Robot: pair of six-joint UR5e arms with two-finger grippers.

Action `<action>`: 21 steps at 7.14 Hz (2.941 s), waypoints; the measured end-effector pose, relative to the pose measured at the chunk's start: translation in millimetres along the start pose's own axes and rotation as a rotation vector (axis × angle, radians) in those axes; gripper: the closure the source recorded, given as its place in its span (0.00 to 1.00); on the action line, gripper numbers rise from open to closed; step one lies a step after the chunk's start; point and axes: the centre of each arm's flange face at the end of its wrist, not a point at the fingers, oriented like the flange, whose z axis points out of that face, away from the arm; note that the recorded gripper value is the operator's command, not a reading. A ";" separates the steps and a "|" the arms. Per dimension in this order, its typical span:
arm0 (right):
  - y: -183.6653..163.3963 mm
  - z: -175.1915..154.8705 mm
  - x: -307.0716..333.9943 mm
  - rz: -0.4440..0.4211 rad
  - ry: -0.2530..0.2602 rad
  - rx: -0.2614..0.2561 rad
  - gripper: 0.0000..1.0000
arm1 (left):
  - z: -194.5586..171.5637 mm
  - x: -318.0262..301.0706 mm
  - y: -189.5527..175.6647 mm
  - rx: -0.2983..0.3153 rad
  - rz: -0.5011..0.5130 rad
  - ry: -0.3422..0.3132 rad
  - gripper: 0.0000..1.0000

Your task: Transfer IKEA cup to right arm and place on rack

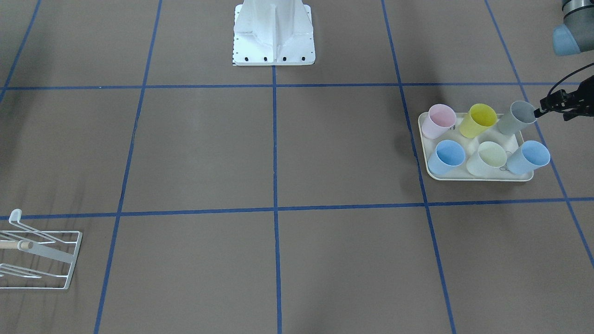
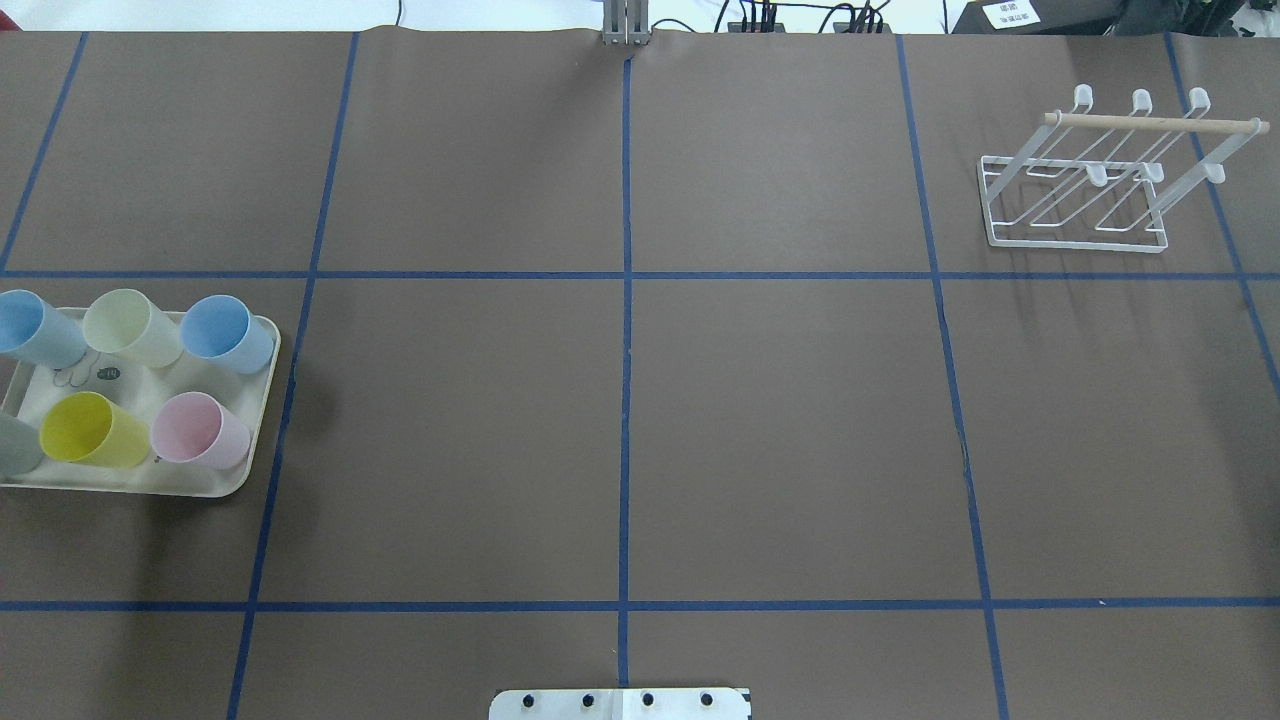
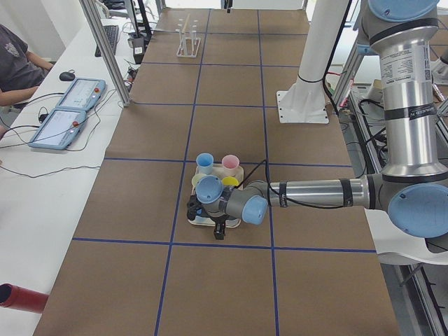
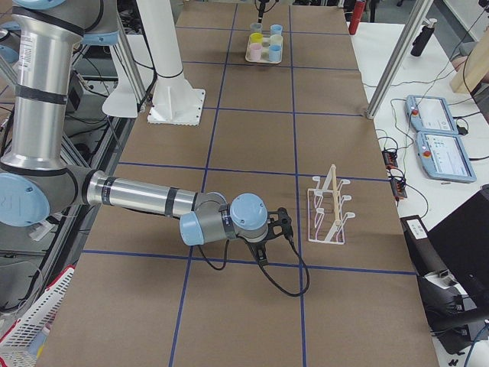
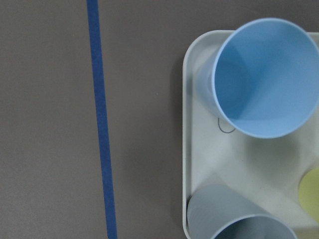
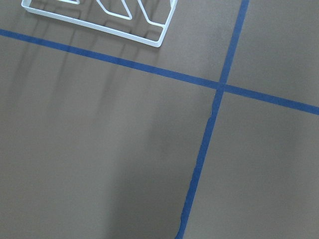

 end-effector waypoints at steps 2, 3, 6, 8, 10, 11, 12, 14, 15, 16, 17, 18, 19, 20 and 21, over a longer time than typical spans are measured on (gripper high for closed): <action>-0.2 -0.2 -0.2 -0.010 0.000 0.007 0.01 | 13.6 5.9 1.4 -0.029 0.025 -0.003 0.58; 0.4 0.0 0.0 -0.013 0.000 0.009 0.01 | 18.8 7.3 2.1 -0.038 0.033 -0.004 1.00; 1.3 -0.1 -0.6 -0.023 0.000 0.017 0.01 | 23.1 10.0 3.2 -0.049 0.032 0.001 1.00; -0.4 -1.5 -2.0 -0.032 0.002 0.026 0.01 | 14.0 14.4 3.5 -0.041 0.030 0.026 1.00; -8.4 -5.0 -7.1 -0.045 0.001 0.037 0.01 | -25.8 5.3 4.6 0.031 -0.005 0.086 1.00; -24.9 -6.6 -17.4 -0.055 -0.005 0.046 0.01 | -55.7 3.9 5.6 0.082 -0.029 0.104 1.00; -51.9 -3.9 -36.8 -0.055 -0.019 0.052 0.01 | -83.9 14.4 4.0 0.106 -0.063 0.106 1.00; -101.5 1.1 -84.3 -0.047 -0.055 0.085 0.01 | -144.9 67.7 -13.5 0.130 -0.132 0.114 1.00; -122.0 2.5 -111.8 -0.033 -0.081 0.112 0.01 | -169.5 98.7 -24.6 0.145 -0.181 0.139 1.00; -141.8 1.4 -141.7 -0.013 -0.110 0.142 0.01 | -188.3 126.3 -35.0 0.153 -0.219 0.180 1.00; -164.2 -1.4 -172.7 0.014 -0.145 0.167 0.01 | -201.3 153.7 -45.6 0.149 -0.255 0.230 1.00; -187.7 -1.7 -208.1 0.057 -0.186 0.174 0.01 | -206.9 183.1 -54.8 0.128 -0.289 0.277 1.00; -209.5 0.3 -246.5 0.091 -0.226 0.169 0.01 | -207.0 211.3 -61.7 0.095 -0.309 0.324 1.00; -227.4 2.8 -283.8 0.118 -0.264 0.159 0.02 | -203.6 241.7 -68.2 0.047 -0.331 0.363 1.00; -244.1 4.6 -325.4 0.144 -0.306 0.145 0.02 | -198.0 281.9 -77.1 -0.006 -0.359 0.387 1.00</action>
